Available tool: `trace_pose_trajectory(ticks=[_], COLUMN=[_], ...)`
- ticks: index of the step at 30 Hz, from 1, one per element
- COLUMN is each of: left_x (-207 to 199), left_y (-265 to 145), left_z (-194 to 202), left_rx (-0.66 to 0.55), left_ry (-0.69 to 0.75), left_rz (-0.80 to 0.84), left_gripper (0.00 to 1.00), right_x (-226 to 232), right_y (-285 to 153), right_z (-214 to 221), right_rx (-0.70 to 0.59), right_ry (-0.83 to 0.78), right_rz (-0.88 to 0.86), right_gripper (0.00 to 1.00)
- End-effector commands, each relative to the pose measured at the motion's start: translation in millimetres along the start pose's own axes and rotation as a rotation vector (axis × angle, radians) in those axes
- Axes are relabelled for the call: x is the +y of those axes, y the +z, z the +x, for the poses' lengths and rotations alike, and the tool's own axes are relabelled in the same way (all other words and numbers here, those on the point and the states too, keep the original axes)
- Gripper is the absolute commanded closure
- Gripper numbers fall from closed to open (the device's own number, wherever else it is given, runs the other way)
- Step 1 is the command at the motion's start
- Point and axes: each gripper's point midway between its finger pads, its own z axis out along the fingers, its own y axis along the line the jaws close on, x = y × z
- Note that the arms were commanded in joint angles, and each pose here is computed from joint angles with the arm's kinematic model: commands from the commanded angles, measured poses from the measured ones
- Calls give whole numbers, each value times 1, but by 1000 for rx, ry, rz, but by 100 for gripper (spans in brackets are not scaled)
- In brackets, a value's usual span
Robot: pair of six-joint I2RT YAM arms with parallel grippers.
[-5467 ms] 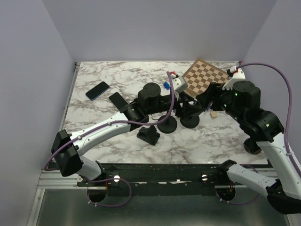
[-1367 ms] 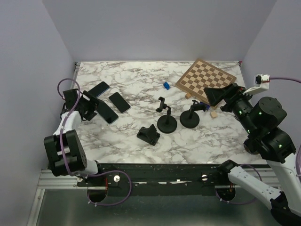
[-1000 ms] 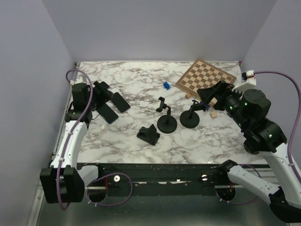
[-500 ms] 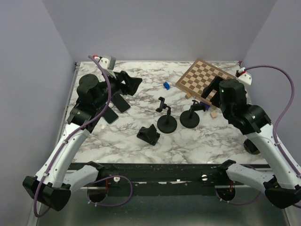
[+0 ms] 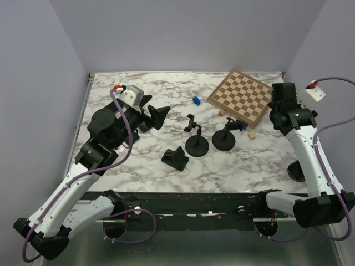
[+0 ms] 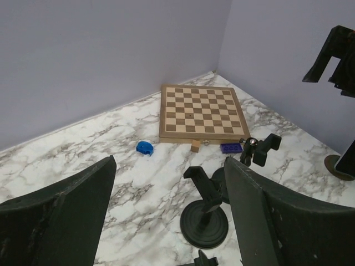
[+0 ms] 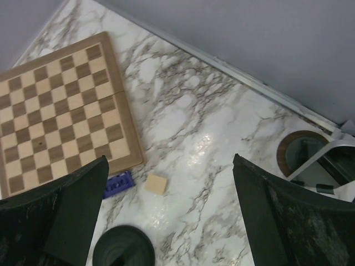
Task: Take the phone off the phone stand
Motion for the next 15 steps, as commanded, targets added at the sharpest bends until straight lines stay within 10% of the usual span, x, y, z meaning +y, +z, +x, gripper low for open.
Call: trace_pose_trajectory(ticks=[1, 15], left_x=[7, -14], left_y=[-1, 4], left_z=[1, 10], left_rx=[-13, 9], left_ry=[68, 59], left_rz=[-60, 0], left_gripper=[13, 13], right_x=[-40, -165], right_y=[13, 51], right_z=[-1, 29], right_rx=[-16, 34], right_ry=[38, 226], right_rz=[144, 422], right_gripper=[0, 0])
